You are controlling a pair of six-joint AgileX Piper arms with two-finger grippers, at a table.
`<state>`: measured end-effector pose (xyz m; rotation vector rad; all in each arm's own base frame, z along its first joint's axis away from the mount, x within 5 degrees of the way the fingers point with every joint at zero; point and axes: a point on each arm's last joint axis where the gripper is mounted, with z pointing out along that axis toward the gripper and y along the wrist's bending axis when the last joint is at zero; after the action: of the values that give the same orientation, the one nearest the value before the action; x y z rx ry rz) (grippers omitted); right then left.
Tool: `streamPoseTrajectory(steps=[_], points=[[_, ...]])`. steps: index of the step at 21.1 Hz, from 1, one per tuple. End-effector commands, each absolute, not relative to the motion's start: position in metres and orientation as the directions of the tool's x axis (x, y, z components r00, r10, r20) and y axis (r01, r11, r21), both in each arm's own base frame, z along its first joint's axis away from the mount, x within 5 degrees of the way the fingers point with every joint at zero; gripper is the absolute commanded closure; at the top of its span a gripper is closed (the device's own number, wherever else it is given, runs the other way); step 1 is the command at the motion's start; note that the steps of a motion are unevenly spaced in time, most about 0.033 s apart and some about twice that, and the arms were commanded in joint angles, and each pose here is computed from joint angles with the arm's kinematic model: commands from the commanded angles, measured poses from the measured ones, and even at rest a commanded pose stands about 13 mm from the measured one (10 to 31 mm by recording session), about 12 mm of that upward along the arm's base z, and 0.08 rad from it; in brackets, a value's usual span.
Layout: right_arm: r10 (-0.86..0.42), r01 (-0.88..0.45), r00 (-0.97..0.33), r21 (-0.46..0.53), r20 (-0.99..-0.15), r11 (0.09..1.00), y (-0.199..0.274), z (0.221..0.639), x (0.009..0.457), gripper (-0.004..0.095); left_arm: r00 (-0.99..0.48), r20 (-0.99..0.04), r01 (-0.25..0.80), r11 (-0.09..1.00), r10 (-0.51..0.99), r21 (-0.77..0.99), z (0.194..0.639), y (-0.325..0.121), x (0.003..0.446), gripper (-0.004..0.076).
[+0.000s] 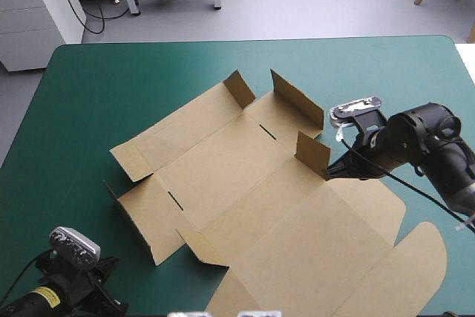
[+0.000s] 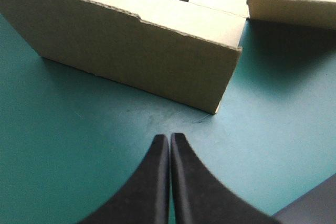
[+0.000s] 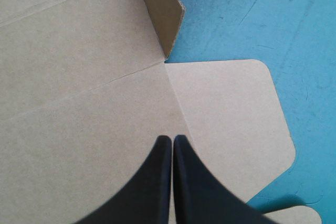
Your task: Fold the box
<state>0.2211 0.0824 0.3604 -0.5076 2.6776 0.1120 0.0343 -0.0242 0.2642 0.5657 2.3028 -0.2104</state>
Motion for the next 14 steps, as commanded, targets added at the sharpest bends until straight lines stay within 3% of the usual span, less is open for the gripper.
streamPoseTrajectory(steps=[1,5,14], points=[[-0.322,-0.378,-0.790,0.001,-0.523,0.926,0.077,0.389,0.204,0.0912,-0.589,-0.749,0.452,0.892,0.304,0.006,0.275,-0.026,0.038,0.0734],[-0.299,-0.378,-0.731,-0.002,-0.613,0.926,0.066,0.411,0.175,0.0913,-0.588,-0.750,0.452,0.892,0.303,0.007,0.275,-0.026,0.039,0.0734],[-0.334,-0.381,-0.708,-0.062,-0.622,0.923,0.061,0.414,0.173,0.0927,-0.596,-0.750,0.442,0.897,0.288,-0.006,0.275,-0.026,0.039,0.0734]])
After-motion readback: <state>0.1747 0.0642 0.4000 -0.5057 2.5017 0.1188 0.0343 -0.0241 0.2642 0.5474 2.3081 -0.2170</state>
